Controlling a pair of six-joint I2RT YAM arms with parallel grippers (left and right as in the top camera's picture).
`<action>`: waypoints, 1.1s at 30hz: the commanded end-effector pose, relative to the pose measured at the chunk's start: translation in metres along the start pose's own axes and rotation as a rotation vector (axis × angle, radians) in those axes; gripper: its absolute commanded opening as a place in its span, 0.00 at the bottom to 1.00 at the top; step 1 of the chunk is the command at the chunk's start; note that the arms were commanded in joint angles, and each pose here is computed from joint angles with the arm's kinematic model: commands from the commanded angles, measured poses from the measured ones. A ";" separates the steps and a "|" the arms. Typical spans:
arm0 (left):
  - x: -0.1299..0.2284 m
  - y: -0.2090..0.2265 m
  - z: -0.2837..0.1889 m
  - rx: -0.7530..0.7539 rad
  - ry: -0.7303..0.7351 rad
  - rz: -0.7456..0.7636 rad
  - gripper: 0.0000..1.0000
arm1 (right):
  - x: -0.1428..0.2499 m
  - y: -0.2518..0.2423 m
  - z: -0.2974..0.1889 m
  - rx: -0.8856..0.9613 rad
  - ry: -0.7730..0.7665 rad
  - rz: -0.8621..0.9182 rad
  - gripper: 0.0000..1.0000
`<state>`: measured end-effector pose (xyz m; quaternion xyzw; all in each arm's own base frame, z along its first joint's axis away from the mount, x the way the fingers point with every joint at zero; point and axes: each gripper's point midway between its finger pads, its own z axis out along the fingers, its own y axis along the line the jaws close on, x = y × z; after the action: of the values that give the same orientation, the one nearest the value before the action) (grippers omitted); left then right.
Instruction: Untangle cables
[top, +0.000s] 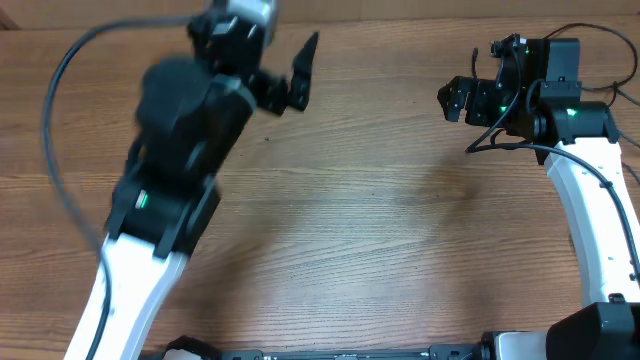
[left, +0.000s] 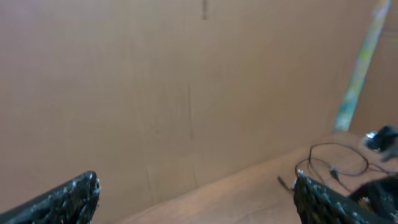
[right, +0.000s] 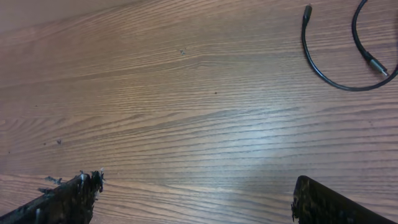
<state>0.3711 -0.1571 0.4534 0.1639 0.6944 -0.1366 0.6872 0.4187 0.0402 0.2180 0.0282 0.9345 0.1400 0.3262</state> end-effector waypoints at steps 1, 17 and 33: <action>-0.004 0.005 -0.039 -0.027 -0.098 0.051 1.00 | -0.002 0.001 -0.001 0.001 -0.008 -0.001 1.00; 0.056 0.033 -0.130 -0.149 -0.314 0.096 1.00 | -0.002 0.001 -0.001 0.001 -0.008 -0.001 1.00; 0.124 0.027 -0.185 -0.204 -0.483 0.112 1.00 | -0.002 0.001 -0.001 0.001 -0.008 -0.001 1.00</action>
<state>0.2164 -0.0568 0.3430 0.1032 0.5141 -0.0766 0.8481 0.4187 0.0402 0.2180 0.0281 0.9345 0.1397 0.3262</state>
